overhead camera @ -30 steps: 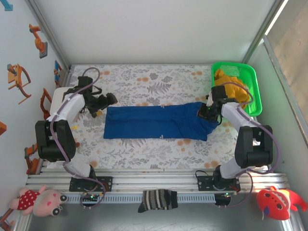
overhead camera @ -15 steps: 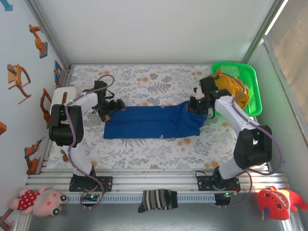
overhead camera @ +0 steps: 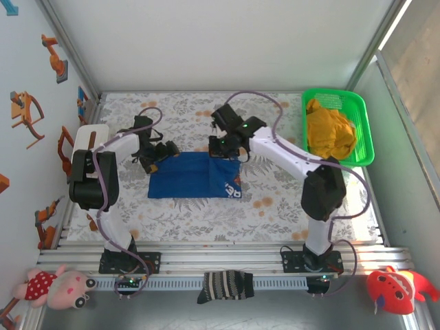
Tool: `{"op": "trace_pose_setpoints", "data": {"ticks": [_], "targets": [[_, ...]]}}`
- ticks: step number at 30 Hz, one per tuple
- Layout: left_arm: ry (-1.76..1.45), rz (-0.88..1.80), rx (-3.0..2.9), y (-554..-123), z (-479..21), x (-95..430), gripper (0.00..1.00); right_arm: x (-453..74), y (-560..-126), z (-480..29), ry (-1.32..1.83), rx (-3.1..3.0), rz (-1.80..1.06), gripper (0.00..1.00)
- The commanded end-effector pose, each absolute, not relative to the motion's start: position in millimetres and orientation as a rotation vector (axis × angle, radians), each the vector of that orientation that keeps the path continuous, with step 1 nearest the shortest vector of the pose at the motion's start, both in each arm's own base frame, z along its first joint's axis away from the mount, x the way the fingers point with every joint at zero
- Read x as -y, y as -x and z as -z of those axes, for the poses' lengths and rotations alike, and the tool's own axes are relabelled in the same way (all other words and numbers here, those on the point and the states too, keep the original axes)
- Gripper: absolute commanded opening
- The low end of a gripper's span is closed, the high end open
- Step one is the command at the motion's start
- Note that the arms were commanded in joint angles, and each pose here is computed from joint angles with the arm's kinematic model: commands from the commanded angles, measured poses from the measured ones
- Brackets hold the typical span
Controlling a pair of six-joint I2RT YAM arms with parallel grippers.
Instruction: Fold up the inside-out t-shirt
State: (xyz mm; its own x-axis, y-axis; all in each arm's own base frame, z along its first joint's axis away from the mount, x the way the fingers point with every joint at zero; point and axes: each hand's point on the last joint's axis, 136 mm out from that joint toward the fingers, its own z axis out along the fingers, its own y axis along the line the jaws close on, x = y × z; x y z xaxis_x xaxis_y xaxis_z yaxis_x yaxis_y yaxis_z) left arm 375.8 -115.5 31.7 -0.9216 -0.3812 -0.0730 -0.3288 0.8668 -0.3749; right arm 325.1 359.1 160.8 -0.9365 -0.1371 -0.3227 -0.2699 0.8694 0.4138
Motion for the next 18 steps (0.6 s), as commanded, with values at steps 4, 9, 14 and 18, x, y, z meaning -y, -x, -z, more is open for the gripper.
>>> {"op": "trace_pose_setpoints", "data": {"ticks": [4, 9, 14, 18], "targets": [[0.588, 0.528, -2.972, -355, 5, 115, 0.97, -397, -330, -134, 0.239, -2.811, -0.609, 0.00], [0.581, 0.552, -2.948, -364, -5, 117, 0.97, -414, -335, -110, 0.202, -2.849, -0.613, 0.00], [0.623, 0.585, -2.875, -398, -37, 105, 0.97, -445, -331, -99, 0.206, -2.876, -0.740, 0.14], [0.717, 0.665, -2.799, -429, -65, 85, 0.97, -483, -330, -105, 0.207, -2.844, -0.955, 0.31]]}}
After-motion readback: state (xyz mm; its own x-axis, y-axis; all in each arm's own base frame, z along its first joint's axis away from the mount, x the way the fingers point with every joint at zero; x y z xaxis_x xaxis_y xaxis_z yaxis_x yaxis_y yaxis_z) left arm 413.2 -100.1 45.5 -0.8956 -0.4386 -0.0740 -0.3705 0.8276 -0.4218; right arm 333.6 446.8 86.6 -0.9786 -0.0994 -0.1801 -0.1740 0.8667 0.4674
